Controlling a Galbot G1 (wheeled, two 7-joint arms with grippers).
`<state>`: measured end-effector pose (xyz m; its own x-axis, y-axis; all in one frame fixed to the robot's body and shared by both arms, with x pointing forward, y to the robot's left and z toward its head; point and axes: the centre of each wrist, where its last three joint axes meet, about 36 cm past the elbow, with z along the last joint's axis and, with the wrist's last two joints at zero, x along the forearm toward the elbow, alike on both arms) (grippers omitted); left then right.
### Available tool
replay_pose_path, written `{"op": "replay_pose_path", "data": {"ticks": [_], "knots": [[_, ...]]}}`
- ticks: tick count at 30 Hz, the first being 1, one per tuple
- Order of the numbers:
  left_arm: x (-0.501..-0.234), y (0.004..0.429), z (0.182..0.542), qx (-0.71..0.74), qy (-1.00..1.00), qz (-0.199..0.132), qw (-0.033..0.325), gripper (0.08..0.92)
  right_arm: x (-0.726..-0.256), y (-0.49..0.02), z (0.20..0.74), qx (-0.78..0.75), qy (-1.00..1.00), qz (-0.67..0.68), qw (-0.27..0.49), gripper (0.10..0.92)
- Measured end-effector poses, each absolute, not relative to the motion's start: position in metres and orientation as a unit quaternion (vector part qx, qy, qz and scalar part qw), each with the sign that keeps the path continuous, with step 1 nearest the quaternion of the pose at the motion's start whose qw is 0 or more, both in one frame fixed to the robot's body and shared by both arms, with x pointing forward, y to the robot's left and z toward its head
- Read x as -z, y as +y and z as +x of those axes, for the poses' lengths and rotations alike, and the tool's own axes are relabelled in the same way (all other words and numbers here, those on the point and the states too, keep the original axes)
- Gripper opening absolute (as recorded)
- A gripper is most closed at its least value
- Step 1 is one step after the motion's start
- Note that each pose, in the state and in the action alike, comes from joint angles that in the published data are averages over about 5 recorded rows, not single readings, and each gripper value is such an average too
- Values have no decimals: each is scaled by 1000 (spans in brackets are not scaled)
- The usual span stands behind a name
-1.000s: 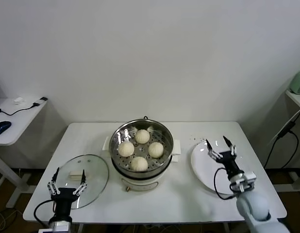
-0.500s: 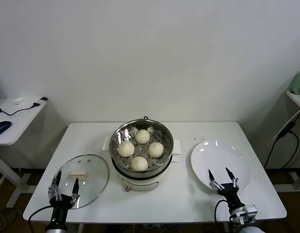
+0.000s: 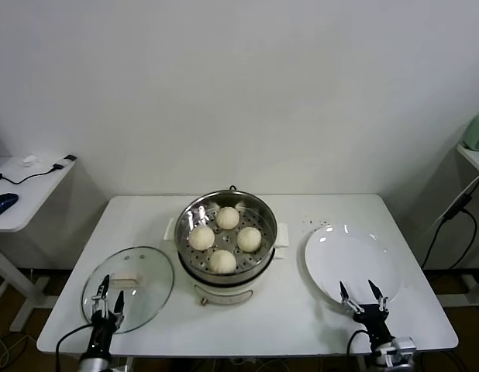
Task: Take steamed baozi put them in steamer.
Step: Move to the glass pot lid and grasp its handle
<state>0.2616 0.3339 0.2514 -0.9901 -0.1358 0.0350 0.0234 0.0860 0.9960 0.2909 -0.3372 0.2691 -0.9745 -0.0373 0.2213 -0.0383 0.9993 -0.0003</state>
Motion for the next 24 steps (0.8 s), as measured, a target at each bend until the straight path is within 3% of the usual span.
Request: {"op": "replay_pose_path", "data": {"ticks": [20, 24], "knots": [[-236, 343, 309, 712, -698, 45, 63, 823, -277, -341, 284, -9, -994, 10, 112, 823], [-231, 344, 313, 713, -697, 41, 66, 773, -277, -340, 283, -10, -994, 10, 111, 823]]}}
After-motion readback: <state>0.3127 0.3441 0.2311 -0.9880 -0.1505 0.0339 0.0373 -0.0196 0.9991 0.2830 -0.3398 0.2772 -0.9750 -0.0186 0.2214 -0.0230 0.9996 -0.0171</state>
